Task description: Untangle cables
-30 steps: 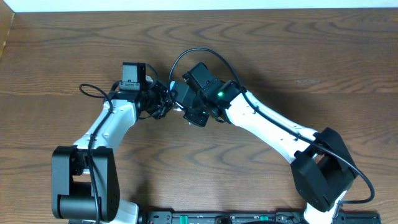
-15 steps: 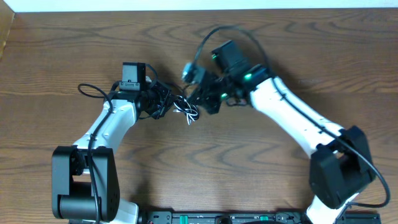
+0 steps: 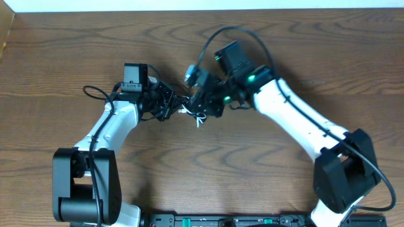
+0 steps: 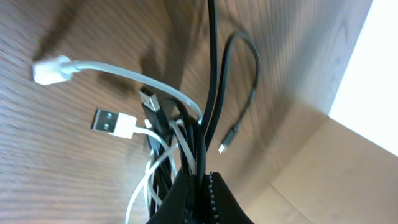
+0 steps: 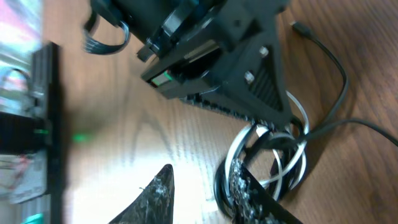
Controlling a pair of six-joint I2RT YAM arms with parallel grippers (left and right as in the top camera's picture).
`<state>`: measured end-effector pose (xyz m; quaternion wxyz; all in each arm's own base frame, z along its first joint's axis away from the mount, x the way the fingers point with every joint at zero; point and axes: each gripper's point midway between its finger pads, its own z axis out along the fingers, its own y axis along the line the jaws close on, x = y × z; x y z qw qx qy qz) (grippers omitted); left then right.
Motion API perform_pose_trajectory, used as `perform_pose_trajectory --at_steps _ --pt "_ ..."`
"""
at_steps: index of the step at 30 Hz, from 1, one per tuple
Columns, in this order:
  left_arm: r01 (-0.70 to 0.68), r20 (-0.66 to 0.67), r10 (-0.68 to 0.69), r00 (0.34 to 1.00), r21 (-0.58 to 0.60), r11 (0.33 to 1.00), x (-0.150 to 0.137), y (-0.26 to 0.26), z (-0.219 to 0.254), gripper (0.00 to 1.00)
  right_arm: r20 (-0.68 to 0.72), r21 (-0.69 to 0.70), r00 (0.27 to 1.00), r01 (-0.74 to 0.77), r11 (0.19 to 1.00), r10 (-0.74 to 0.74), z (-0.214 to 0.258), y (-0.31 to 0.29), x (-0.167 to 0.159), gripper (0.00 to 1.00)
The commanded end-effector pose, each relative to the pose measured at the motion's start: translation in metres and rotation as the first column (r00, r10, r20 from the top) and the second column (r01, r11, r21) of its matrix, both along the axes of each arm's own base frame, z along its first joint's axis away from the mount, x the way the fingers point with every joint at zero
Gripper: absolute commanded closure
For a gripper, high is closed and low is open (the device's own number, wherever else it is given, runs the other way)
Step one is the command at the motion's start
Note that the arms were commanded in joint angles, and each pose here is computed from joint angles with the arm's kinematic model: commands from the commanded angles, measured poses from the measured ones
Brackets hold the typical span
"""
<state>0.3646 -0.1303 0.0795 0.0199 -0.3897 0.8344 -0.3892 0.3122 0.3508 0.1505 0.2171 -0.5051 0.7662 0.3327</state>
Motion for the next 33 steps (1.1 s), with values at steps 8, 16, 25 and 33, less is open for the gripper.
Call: perform_pose_trajectory --at_steps 8,16,25,33 --pt "0.038 -0.022 -0.040 0.999 -0.111 0.993 -0.008 -0.015 0.012 0.93 0.256 -0.261 0.965 0.126 0.957 -0.057 -0.017 -0.001 0.006 0.67" --pt "0.038 -0.022 -0.040 0.999 -0.111 0.993 -0.008 -0.015 0.012 0.92 0.237 -0.295 0.970 0.122 0.948 -0.051 -0.026 -0.007 0.001 0.66" --pt "0.037 -0.022 -0.040 0.999 -0.111 0.993 -0.008 -0.015 0.012 0.93 0.205 -0.330 0.978 0.108 0.938 -0.041 -0.045 -0.014 -0.009 0.68" --pt "0.037 -0.022 -0.040 0.999 -0.110 0.993 -0.008 -0.014 0.012 0.93 0.196 -0.316 0.979 0.111 0.942 -0.049 -0.049 -0.013 -0.010 0.99"
